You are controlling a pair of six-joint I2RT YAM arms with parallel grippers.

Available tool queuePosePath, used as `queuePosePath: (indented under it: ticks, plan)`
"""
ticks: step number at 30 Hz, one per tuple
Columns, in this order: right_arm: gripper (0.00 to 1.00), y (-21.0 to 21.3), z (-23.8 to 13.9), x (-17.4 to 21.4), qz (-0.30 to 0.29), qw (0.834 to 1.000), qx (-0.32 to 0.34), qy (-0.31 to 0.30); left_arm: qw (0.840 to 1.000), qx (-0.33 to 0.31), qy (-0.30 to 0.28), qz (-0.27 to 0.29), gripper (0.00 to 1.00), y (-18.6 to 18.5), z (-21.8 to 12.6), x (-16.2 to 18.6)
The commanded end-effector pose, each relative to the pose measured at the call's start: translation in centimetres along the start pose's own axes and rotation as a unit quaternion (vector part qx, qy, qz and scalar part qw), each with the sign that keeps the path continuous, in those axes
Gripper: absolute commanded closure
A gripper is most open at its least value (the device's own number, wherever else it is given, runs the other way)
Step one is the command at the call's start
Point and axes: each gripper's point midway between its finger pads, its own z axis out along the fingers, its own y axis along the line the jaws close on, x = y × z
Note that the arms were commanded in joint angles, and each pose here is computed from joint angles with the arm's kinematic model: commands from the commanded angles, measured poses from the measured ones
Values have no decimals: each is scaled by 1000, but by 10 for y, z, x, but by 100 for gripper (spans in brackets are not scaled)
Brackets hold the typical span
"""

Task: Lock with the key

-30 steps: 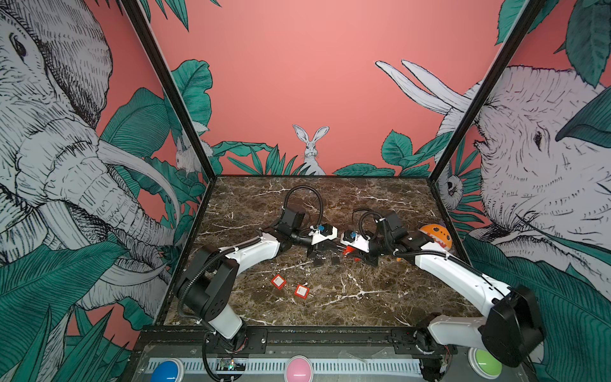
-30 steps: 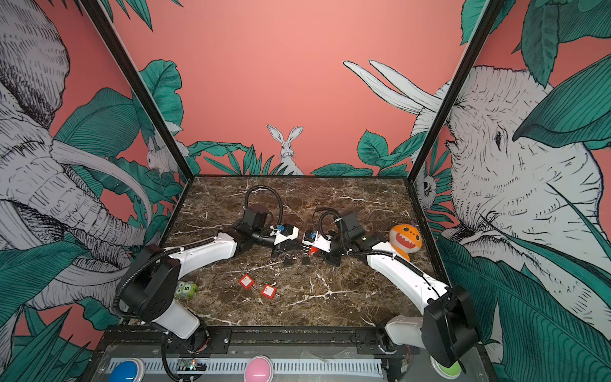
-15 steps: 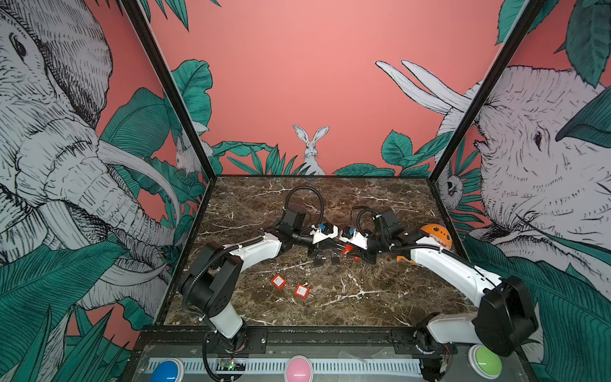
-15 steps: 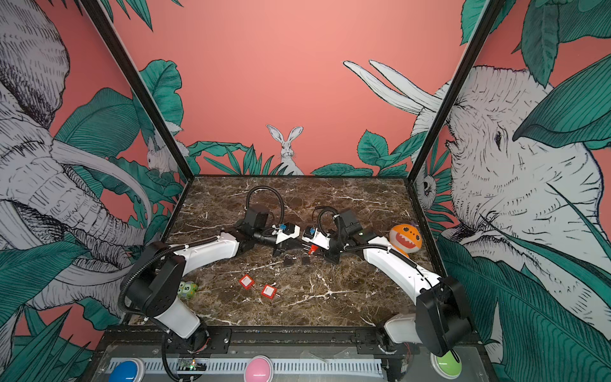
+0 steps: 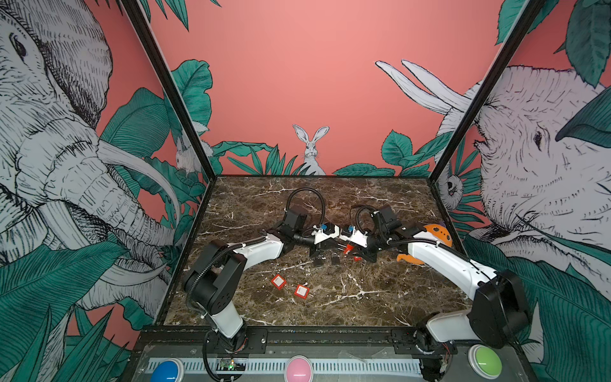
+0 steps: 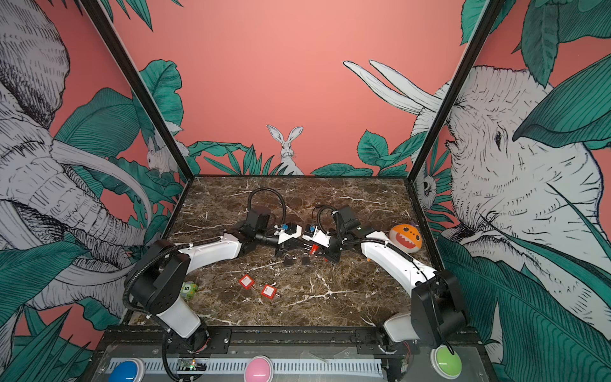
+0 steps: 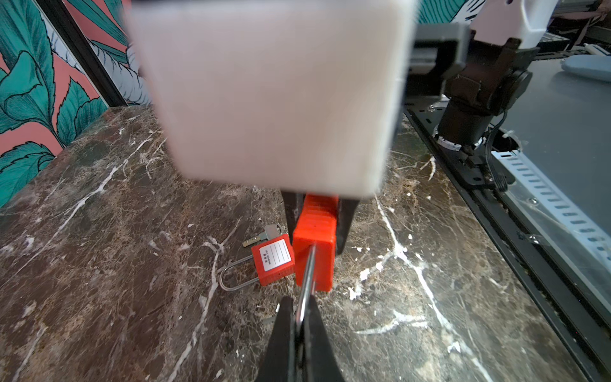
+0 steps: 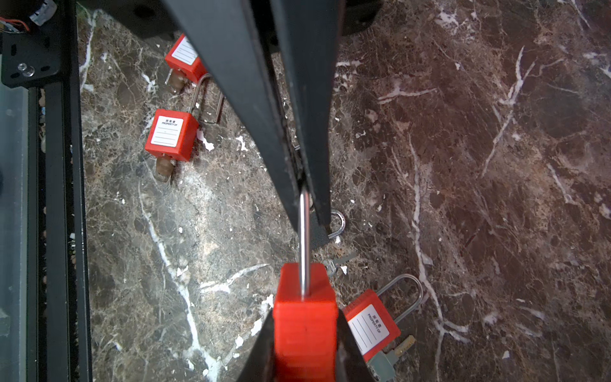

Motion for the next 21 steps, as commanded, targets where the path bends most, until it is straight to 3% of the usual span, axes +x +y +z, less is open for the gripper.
queuePosePath:
  ticks: [1,7,13,17,21]
  plan:
    - [90,-6,-27,-89,-106,982,19,-156,996,68,-35,38,100,-41,15,-26]
    - [78,-7,-34,-48,-91,990,58,-95,998,31,-41,31,100,-20,-15,-28]
    - [47,6,-51,-36,-81,991,67,-87,998,18,-38,48,100,-15,-30,-34]
    - [43,15,-65,-32,-62,994,54,-78,998,12,-39,56,100,-13,-34,-37]
    - [46,16,-77,-20,-25,997,41,-65,997,10,-42,64,100,-15,-36,-40]
